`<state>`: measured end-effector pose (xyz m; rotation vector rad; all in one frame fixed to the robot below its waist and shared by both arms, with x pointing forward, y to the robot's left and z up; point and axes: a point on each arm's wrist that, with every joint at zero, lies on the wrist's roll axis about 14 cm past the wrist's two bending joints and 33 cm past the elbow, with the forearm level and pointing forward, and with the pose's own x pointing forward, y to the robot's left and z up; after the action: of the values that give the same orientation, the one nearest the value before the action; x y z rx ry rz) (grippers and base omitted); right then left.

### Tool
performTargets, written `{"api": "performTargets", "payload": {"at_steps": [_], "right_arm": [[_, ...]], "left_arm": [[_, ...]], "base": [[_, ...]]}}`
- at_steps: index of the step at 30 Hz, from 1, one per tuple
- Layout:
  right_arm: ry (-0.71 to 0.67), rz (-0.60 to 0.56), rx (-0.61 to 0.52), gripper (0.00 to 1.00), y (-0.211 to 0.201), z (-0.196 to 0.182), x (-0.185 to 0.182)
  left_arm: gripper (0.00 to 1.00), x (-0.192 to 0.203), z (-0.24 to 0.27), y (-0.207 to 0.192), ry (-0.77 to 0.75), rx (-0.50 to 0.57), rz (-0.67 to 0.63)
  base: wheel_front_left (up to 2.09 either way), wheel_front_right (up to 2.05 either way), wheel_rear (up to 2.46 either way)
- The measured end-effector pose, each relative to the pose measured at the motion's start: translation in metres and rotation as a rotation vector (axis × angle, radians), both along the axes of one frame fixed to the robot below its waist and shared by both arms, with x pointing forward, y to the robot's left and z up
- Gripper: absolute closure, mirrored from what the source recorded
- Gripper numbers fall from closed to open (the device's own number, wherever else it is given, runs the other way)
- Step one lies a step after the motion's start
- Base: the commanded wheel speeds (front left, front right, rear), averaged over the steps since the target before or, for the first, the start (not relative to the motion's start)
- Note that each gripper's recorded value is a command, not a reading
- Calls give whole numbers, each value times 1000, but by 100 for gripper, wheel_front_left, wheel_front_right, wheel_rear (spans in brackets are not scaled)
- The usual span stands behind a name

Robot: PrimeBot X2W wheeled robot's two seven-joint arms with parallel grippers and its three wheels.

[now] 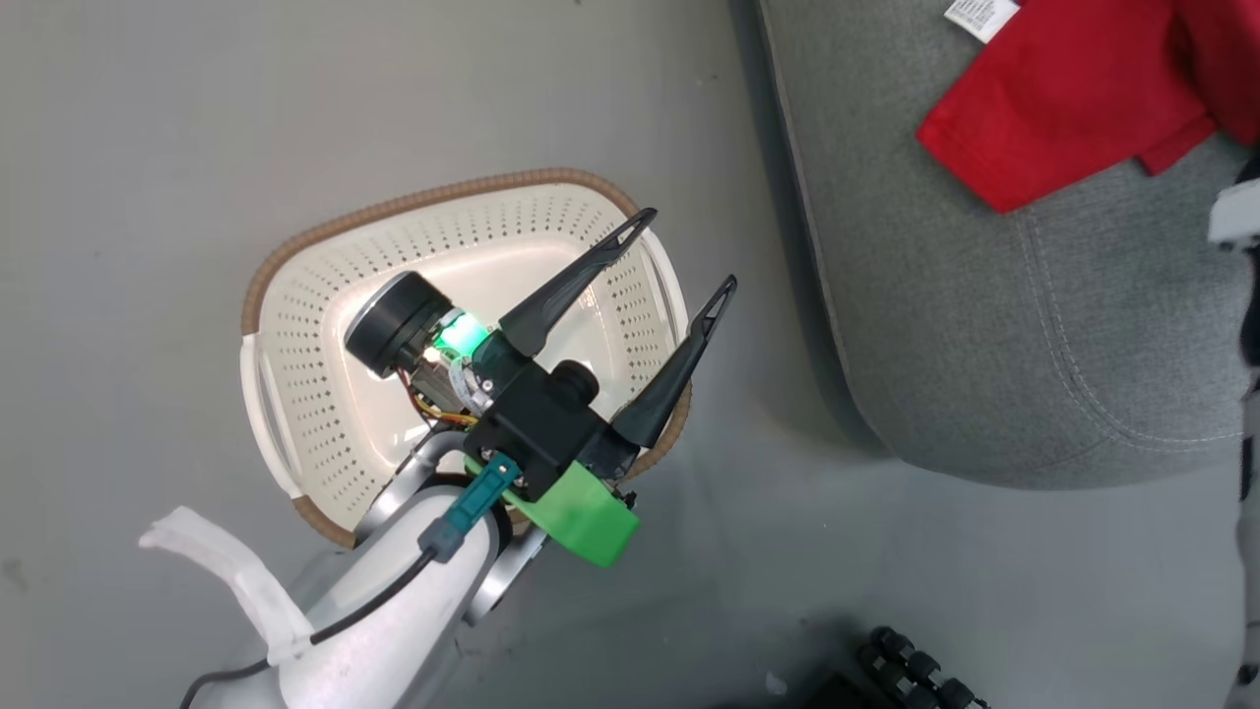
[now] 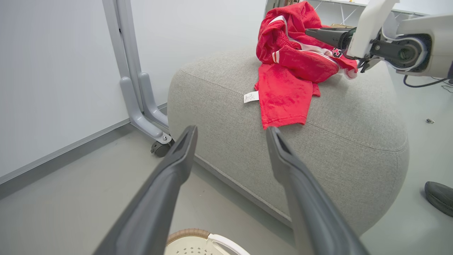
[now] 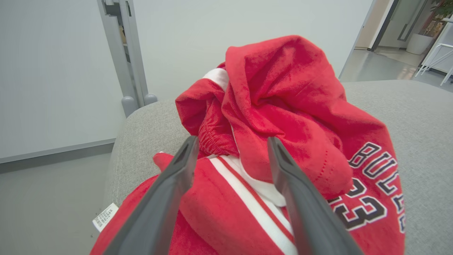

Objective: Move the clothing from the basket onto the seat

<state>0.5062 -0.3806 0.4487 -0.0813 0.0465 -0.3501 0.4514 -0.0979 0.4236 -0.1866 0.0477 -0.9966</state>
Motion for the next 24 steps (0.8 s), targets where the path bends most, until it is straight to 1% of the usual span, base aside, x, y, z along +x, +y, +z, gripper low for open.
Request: {"api": "performTargets", "payload": {"at_steps": [5,12,15,21,24], "right_arm": [[-52,37,16,0,25,16,-16],[-109,142,40,0,75,35,-35],[-127,183,52,0,93,42,-42],[-154,292,93,0,140,48,-49],[-154,335,99,0,156,48,-52]], "left_arm": [[0,4,14,13,-13,-13,79],[0,19,37,51,-51,-13,269],[0,25,48,73,-63,-20,362],[0,37,69,134,-94,-18,578],[0,36,80,163,-111,-25,668]], "base": [[0,0,0],[0,0,0],[0,0,0],[0,0,0],[0,0,0]]}}
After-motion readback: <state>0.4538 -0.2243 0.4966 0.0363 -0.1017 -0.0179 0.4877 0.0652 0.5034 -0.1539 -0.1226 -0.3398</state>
